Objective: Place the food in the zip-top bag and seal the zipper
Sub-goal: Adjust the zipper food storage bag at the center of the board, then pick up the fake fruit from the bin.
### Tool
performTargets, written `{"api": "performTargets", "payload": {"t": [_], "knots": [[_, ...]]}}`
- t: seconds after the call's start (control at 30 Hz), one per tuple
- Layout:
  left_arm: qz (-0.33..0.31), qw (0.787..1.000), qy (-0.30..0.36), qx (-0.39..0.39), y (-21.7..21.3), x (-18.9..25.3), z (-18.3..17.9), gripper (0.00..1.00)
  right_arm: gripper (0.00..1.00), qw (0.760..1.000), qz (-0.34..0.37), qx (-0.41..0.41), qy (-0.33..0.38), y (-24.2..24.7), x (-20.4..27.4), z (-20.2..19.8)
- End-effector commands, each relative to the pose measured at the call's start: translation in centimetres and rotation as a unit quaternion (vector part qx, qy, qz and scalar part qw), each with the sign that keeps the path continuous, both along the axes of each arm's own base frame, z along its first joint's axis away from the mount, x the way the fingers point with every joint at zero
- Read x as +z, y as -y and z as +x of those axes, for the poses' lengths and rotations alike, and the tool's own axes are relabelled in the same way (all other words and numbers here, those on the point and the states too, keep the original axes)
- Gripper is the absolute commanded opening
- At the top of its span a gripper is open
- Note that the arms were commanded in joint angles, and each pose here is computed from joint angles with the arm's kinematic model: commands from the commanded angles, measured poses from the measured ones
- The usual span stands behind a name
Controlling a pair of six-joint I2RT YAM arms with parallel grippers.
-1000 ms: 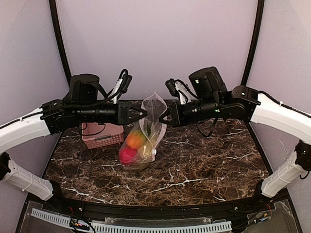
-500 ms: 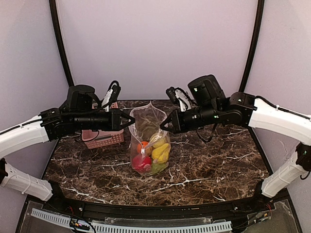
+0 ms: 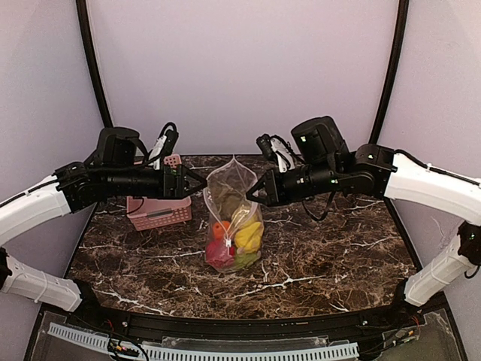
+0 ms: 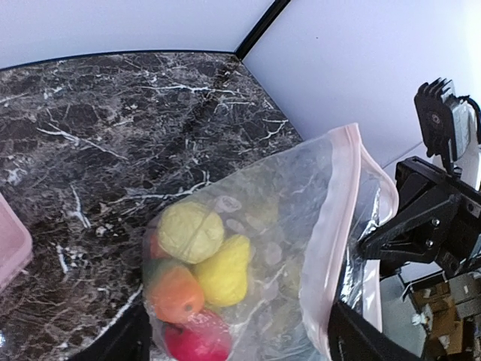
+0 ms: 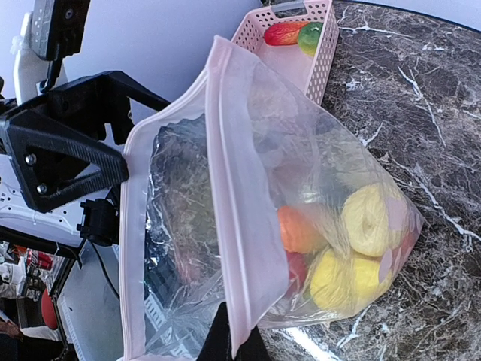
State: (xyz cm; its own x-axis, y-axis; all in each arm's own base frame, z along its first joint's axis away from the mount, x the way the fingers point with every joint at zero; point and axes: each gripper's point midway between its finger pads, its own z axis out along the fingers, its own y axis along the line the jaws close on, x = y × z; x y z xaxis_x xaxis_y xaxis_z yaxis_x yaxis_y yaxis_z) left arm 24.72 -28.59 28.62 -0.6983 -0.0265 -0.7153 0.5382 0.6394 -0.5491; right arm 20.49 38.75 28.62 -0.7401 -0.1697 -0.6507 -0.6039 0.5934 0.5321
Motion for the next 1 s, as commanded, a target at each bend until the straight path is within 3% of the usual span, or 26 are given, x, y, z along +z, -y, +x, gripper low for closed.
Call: {"api": "performTargets", "payload": {"t": [0.0,0.23,0.47,0.63,0.83,0.97], "knots": [[0.034,0.999,0.027,0.009,-2.7,2.5,0.2,0.87,0.00,1.000,0.021,-0.007,0.012,0.4,1.4,0.1],[0.096,0.994,0.033,0.033,-5.8,2.8,3.2,0.95,0.00,1.000,0.018,-0.008,0.014,0.5,1.5,0.2],[0.093,0.993,0.030,0.070,-8.4,2.5,7.3,0.96,0.00,1.000,0.015,-0.013,0.017,0.7,1.7,0.3],[0.082,0.987,0.002,0.135,-12.0,-0.2,11.6,0.96,0.00,1.000,0.011,-0.016,0.018,0.6,1.5,0.6],[0.064,0.971,-0.006,0.229,-16.5,-3.4,16.4,0.90,0.00,1.000,0.006,-0.018,0.014,0.5,1.1,0.8],[0.092,0.956,-0.007,0.278,-19.1,-5.8,18.7,0.85,0.00,1.000,0.007,-0.016,0.016,0.3,1.3,0.8]]}}
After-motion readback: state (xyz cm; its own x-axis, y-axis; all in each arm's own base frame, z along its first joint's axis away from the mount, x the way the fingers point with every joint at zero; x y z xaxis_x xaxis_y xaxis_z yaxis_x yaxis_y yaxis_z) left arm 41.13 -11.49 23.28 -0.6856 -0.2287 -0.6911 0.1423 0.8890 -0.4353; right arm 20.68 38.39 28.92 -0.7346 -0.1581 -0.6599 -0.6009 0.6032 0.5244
